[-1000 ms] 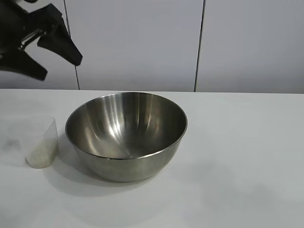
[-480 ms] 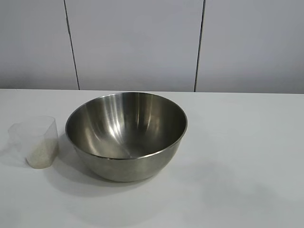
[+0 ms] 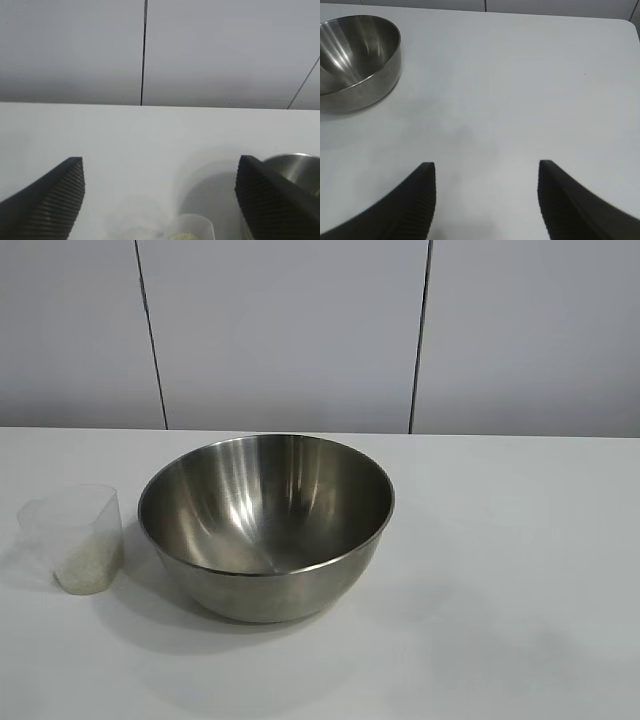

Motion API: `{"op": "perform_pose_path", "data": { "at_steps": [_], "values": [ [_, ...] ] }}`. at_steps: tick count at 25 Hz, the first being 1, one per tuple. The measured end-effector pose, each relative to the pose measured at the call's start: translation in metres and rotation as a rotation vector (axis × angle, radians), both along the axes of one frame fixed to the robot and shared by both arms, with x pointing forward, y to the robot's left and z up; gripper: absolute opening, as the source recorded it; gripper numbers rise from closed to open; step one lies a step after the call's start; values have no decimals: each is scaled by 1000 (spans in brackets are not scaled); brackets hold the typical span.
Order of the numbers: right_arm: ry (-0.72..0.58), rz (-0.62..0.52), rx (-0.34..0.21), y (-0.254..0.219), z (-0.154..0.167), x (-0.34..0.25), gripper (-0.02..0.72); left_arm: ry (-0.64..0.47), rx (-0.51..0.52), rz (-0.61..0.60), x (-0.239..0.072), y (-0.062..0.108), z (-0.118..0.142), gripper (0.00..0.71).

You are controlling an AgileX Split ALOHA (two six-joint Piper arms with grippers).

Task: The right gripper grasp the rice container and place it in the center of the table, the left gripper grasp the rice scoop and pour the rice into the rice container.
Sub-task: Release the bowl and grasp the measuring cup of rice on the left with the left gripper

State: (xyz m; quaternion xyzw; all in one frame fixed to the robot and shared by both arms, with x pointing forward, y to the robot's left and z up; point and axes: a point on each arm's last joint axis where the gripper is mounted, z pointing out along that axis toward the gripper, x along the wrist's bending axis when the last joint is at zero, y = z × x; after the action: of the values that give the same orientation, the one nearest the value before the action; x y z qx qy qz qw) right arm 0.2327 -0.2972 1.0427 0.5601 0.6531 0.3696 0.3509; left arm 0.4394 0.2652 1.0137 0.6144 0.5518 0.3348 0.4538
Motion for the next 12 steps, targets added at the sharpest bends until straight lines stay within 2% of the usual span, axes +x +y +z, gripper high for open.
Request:
{"op": "perform_pose_path", "data": {
  "at_steps": [5,12],
  "values": [
    [-1,0,0,0,0,0,409,-14,131,-164,-15,-3,-53,568],
    [-1,0,0,0,0,0,408,-26,60,-181,-1,13,-92,529]
  ]
}}
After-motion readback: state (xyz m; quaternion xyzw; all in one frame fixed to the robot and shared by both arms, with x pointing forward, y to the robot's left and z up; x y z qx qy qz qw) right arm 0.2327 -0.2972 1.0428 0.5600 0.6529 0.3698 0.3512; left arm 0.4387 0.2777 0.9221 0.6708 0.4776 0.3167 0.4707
